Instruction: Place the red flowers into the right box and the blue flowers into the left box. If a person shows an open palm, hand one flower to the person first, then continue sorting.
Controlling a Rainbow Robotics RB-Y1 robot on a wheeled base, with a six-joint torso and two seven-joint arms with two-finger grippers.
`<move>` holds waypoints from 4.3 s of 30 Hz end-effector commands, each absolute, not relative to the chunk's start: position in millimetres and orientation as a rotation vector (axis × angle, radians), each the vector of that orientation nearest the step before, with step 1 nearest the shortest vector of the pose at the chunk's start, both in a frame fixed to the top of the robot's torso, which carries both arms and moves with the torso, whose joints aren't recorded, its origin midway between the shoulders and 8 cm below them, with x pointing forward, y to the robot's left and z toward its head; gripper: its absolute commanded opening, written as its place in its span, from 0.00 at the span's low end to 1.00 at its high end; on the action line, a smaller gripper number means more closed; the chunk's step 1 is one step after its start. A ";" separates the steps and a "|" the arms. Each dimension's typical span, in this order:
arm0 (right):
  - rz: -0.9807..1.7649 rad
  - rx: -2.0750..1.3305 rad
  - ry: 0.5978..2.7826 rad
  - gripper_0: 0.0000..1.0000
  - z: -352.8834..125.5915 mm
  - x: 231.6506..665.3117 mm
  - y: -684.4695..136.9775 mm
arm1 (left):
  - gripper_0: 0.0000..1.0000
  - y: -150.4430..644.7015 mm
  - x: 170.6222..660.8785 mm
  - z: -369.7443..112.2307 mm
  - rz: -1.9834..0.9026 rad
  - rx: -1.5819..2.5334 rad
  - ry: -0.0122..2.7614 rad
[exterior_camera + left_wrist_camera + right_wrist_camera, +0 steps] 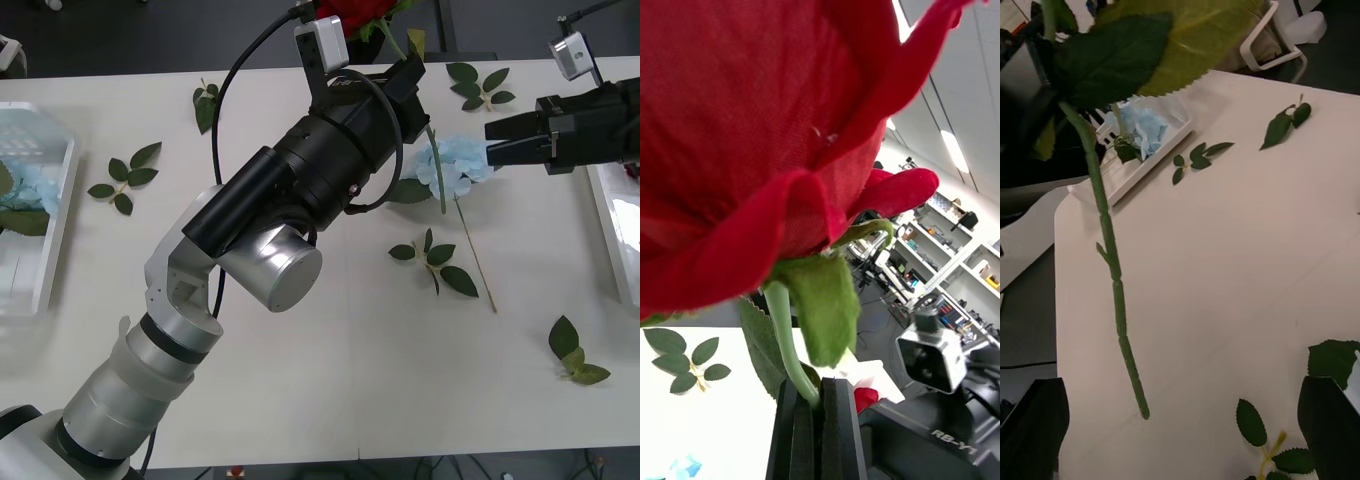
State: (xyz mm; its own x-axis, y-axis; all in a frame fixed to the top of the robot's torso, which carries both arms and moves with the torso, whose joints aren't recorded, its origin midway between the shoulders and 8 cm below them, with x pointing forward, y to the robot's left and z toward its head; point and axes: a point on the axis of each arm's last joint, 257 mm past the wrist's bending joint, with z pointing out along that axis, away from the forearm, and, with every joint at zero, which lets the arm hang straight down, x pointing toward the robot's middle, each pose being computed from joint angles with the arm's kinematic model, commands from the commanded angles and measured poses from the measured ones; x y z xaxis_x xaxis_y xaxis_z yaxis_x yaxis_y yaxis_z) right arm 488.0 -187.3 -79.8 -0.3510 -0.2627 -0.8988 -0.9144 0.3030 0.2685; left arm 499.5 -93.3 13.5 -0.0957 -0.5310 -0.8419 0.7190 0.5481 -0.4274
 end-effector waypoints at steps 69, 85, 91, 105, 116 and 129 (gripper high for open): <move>0.869 -0.698 2.201 0.00 -116.4 527.4 -247.3 | 1.00 -112.6 484.0 46.8 -1.113 0.210 1.224; 0.562 0.015 2.427 0.00 -150.3 501.7 -512.8 | 1.00 -45.7 482.2 8.9 -0.817 0.291 1.654; 0.524 0.232 2.457 0.00 -178.1 469.5 -565.3 | 1.00 -17.4 451.5 -1.0 -0.767 0.405 1.747; 0.234 0.298 2.502 0.00 -256.3 491.4 -586.5 | 1.00 53.4 418.7 -72.4 -0.720 0.899 1.576; 0.094 0.247 2.475 0.62 -254.1 500.9 -606.5 | 1.00 88.4 396.8 -111.3 -0.887 1.056 1.429; 0.466 -0.027 2.473 1.00 -200.2 513.3 -506.2 | 1.00 84.3 366.8 -114.3 -1.088 1.013 1.459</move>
